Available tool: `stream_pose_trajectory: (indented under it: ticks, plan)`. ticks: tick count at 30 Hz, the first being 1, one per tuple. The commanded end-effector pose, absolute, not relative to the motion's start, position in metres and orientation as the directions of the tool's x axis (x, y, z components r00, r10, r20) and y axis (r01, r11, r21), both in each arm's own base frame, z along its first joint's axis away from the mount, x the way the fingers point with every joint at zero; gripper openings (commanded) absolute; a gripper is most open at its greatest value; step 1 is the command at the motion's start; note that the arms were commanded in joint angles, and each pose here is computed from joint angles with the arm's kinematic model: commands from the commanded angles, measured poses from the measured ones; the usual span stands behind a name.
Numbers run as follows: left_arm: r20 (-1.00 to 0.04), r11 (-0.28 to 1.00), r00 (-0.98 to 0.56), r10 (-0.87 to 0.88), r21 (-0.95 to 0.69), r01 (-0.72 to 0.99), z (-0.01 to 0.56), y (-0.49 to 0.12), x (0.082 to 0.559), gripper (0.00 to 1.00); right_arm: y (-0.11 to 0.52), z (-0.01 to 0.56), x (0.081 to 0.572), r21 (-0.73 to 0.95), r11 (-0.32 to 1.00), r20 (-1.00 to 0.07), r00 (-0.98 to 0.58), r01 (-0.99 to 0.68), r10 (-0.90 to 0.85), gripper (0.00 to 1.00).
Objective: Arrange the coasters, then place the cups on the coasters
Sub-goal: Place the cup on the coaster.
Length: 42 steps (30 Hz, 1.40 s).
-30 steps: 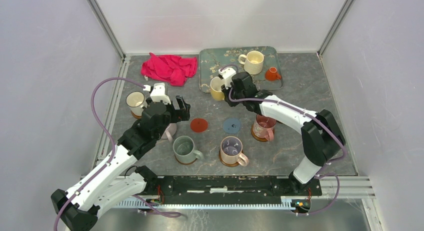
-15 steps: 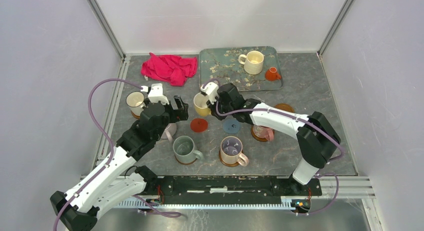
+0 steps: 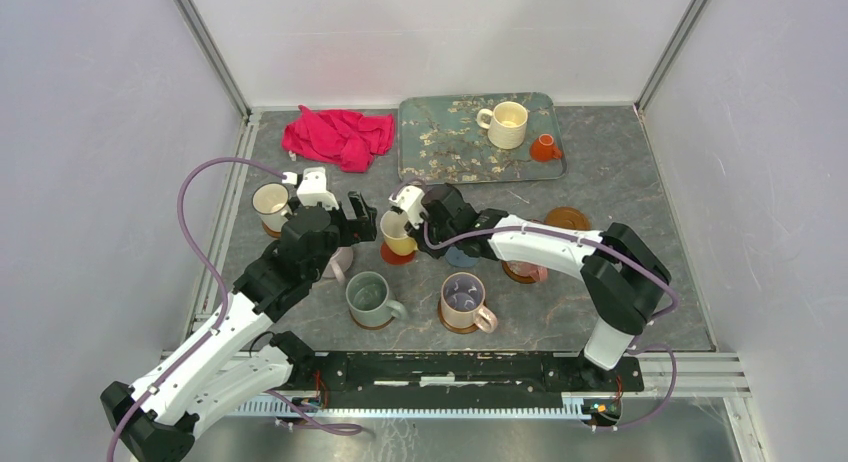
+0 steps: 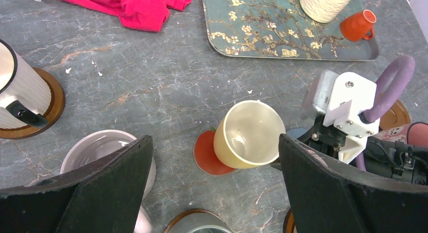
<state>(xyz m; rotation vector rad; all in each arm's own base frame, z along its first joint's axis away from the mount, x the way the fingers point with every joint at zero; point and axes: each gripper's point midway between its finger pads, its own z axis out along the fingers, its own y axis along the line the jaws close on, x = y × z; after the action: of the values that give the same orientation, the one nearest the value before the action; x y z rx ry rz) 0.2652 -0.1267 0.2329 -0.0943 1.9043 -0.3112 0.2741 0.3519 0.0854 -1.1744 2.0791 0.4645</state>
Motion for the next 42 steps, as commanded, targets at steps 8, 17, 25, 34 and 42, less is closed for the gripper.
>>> stream_pose_trajectory:
  ticks: [8,17,25,34,42]
  plan:
    - [-0.912,0.954,-0.32,-0.256,-0.291,0.065,0.241,-0.125,0.268,1.0,0.381,0.101,0.275,-0.032,0.489,-0.787,-0.28,-0.872,-0.55,0.0]
    - [-0.912,0.955,-0.321,-0.255,-0.29,0.063,0.24,-0.124,0.268,1.0,0.387,0.097,0.278,-0.029,0.491,-0.789,-0.281,-0.871,-0.546,0.0]
    - [-0.912,0.955,-0.32,-0.256,-0.291,0.065,0.241,-0.124,0.268,1.0,0.386,0.1,0.278,-0.038,0.496,-0.79,-0.278,-0.868,-0.547,0.0]
    - [-0.912,0.954,-0.321,-0.257,-0.292,0.065,0.24,-0.124,0.268,1.0,0.387,0.098,0.279,-0.052,0.501,-0.783,-0.276,-0.864,-0.558,0.0]
    - [-0.912,0.955,-0.321,-0.256,-0.29,0.065,0.24,-0.124,0.268,1.0,0.385,0.096,0.28,-0.06,0.507,-0.777,-0.279,-0.86,-0.565,0.13]
